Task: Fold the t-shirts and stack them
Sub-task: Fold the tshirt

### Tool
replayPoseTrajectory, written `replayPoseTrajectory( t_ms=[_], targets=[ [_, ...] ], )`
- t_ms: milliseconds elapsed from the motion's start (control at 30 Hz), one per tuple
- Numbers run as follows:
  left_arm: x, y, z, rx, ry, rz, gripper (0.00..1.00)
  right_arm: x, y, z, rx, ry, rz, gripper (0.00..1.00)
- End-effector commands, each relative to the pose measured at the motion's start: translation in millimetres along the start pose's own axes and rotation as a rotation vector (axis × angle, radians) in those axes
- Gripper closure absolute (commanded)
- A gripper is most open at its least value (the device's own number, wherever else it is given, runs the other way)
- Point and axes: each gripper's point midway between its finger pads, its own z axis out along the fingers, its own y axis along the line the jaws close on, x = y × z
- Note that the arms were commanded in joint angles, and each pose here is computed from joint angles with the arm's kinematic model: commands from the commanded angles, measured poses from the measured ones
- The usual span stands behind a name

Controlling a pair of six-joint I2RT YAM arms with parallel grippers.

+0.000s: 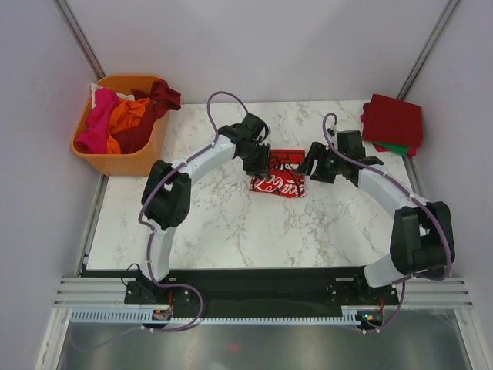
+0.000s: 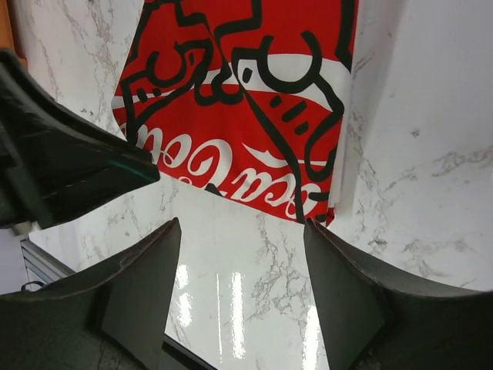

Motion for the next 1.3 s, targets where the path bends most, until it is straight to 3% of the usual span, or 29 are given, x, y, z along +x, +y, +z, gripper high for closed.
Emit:
replayPoseTrajectory(
  t_ms=[0, 233, 400, 533, 700, 800, 1100, 1267],
  targets=[
    [6, 21, 3, -0.042, -0.040, -0.038, 0.64, -7, -2, -14, -0.004, -0.051, -0.014, 0.27],
    [51, 82, 49, -0.168, 0.009, -0.122, 0.69, 5, 2, -12, -0.055, -0.010, -0.010, 0.27],
    [79, 94, 56, -0.189, 0.069, -0.141, 0.72, 5, 22, -10, -0.181, -0.015, 0.008, 0.27],
    [57, 70, 21, -0.138, -0.025, -0.112, 0.72, 6, 33, -7, -0.220, -0.007, 0.006, 0.27],
    [4, 25, -45, -0.035, -0.224, -0.062, 0.72, -4, 41, -11, -0.237, -0.027, -0.010, 0.27],
    [1, 3, -51, 0.061, -0.198, -0.037, 0.76, -5, 43, -12, -0.240, -0.028, -0.014, 0.27],
    [-18, 10, 4, 0.058, -0.137, -0.053, 0.84, 4, 36, -13, -0.219, -0.012, -0.024, 0.27],
    [13, 51, 45, -0.036, -0.047, -0.116, 0.86, 11, 26, -10, -0.191, 0.008, -0.030, 0.27]
  ],
)
